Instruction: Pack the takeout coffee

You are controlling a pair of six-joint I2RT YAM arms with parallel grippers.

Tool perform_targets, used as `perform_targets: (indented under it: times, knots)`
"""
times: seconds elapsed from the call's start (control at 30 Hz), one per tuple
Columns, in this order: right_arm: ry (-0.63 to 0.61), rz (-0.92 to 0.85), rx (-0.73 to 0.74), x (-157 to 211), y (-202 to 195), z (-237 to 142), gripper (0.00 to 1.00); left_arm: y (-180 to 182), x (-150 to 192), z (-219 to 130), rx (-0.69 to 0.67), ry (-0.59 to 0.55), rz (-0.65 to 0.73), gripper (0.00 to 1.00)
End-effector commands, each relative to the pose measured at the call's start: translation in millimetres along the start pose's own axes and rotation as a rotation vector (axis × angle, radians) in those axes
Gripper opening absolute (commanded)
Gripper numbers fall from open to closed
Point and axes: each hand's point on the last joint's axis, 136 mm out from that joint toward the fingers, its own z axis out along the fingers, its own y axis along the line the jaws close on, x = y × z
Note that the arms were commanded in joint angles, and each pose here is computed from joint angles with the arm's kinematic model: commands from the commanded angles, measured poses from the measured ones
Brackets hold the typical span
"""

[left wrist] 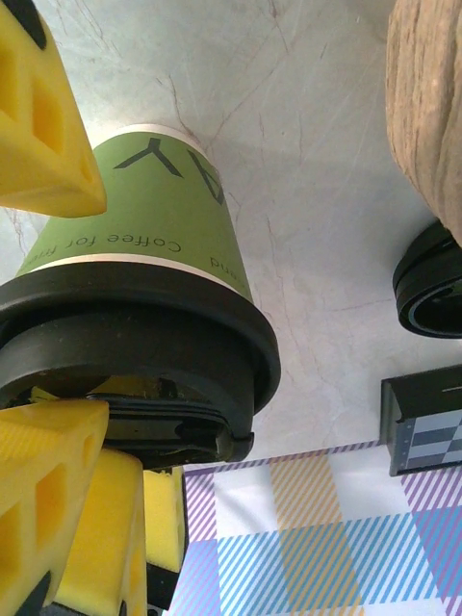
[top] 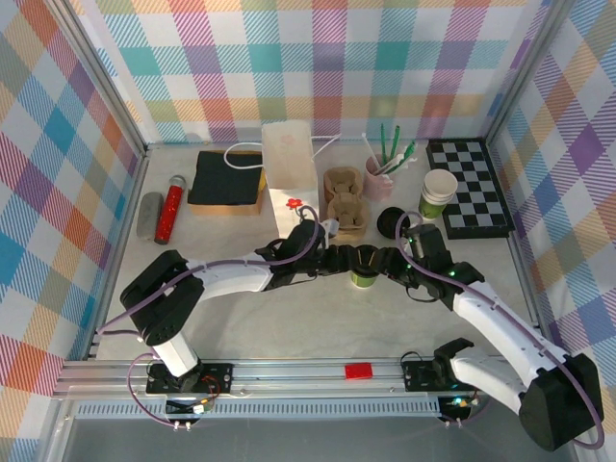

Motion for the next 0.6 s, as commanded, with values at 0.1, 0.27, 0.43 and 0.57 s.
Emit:
perform_targets:
  times: [0.1, 0.27, 0.43, 0.57]
  knots:
    - [-0.035, 0.031, 0.119, -3.6, -21.3, -12.1, 0.5, -1.4, 18.4, 19.2, -0.014, 0.075, -0.007, 0.51]
    - [-0.066, 0.036, 0.139, -6.4, -26.2, -19.7, 0.5, -10.9, 17.9, 28.7, 0.002, 0.077, -0.002, 0.51]
    - [-0.12, 0.025, 0.188, -15.4, -33.1, -36.4, 0.54, -21.2, 16.4, 38.1, 0.016, 0.085, 0.006, 0.51]
    - [-0.136, 0.007, 0.201, -20.4, -33.2, -45.7, 0.6, -24.1, 14.2, 42.7, 0.011, 0.086, 0.014, 0.56]
